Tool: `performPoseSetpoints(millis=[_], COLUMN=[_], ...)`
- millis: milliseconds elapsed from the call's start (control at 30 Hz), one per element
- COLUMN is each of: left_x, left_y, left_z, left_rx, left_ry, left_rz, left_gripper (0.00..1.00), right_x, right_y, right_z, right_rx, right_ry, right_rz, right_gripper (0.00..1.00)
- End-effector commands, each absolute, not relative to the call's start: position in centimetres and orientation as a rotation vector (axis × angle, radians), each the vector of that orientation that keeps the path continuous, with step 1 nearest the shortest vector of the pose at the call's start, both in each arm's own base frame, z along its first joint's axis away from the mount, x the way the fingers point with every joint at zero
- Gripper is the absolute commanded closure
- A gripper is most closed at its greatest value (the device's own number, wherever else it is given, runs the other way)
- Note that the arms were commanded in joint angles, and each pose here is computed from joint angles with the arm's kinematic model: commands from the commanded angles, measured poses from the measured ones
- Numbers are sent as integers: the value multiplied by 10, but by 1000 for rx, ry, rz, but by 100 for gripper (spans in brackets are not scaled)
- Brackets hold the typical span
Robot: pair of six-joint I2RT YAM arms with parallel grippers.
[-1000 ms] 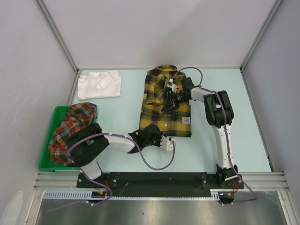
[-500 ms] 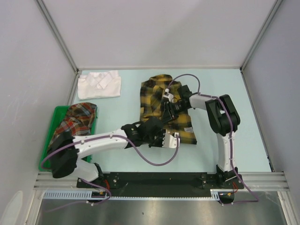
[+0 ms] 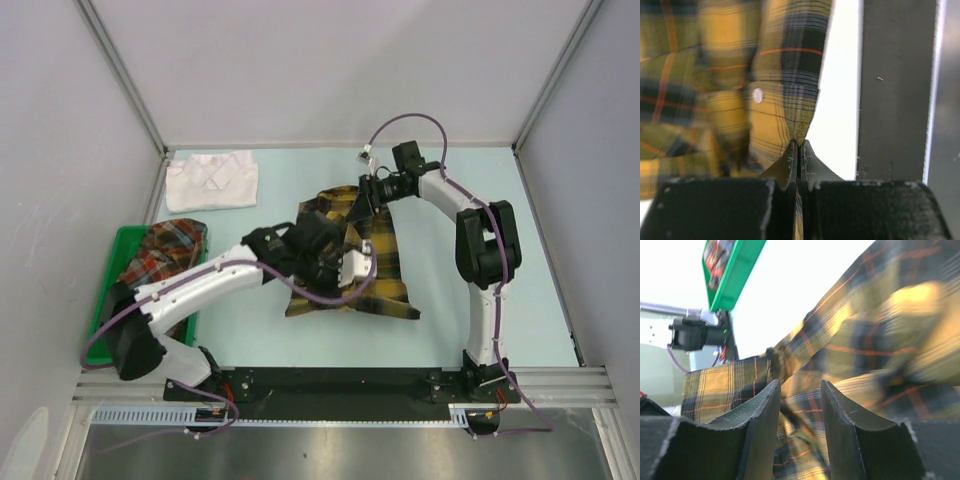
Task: Fold and stack the long sleeve shirts
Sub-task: Fold the shirt
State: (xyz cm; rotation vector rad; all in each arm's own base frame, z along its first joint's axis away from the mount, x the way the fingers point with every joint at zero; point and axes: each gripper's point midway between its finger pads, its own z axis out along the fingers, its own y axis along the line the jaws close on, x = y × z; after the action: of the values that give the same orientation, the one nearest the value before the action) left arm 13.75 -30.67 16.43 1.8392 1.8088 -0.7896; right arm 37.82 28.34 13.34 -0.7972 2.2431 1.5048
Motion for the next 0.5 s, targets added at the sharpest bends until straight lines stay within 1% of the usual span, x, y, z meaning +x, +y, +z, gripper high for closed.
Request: performPoseSetpoints(millis=[0,33,67,100,133,167,200,233,300,333,367,467], left_x=[183,195,208,227,240,257,277,291,329,343,357,390], left_y=[-312,-314,-318,-318,-319,-324,-319,-322,-318,-318,-318,-312], left_z=[179,179,192,177,178,195,192,178,183,157,163,139], left_rx=[1742,1728,1720,1695,1675,1658,1618,1612,1558,1552,1552,1536], left_ry=[1900,1915,1896,1964,1979,1944,1974,2008,1999,2058,2036,2061], left_rz=[-903,-915,-913,-943,-950,-943,-938,-960,-932,-936,-919,-922], left_gripper=[100,100,100,100,100,100,100,100,100,100,100,100], right_x=[412,417,422,431,434,438,443,449,455,463,467,485], right_y=[271,267,264,259,256,253,250,244,237,230,226,214], right_z=[145,147,149,153,154,156,158,159,159,160,160,157], right_rx=[-776,-762,-740,-724,-711,-696,-687,-673,-648,-632,-616,-581], right_ry=[2199,2195,2198,2184,2184,2180,2173,2168,2172,2166,2171,2172], right_rz=[1507,1505,1506,1501,1502,1498,1489,1477,1466,1454,1450,1419], right_gripper=[57,57,57,57,57,56,56,55,53,53,52,50])
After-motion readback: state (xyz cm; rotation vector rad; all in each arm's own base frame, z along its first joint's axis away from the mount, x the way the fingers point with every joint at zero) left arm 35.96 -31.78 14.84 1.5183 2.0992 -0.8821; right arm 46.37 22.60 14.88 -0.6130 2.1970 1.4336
